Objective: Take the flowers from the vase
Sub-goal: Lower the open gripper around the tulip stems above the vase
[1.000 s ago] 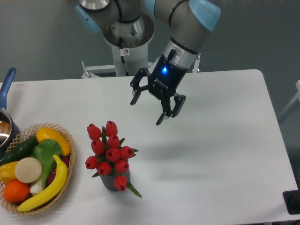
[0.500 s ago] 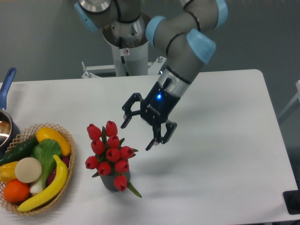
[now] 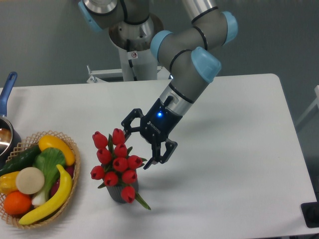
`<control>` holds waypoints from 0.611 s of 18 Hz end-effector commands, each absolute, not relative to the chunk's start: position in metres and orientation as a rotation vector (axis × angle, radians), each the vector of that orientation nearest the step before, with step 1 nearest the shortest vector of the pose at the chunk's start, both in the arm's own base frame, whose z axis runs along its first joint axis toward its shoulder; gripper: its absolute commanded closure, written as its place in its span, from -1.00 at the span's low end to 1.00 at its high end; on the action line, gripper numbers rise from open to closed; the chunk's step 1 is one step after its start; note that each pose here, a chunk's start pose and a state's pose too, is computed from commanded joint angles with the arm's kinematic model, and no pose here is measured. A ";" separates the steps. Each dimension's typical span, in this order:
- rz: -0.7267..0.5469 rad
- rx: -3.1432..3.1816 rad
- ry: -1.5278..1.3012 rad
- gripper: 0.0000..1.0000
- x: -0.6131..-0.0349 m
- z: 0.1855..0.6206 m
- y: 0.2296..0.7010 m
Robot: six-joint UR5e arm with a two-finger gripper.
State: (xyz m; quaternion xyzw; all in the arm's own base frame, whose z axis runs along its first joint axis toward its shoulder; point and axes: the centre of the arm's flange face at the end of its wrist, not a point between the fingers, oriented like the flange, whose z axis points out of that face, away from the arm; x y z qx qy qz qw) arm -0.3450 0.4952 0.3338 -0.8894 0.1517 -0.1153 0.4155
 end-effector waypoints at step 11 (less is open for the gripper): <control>-0.311 -2.235 0.392 -1.00 -0.342 0.327 0.505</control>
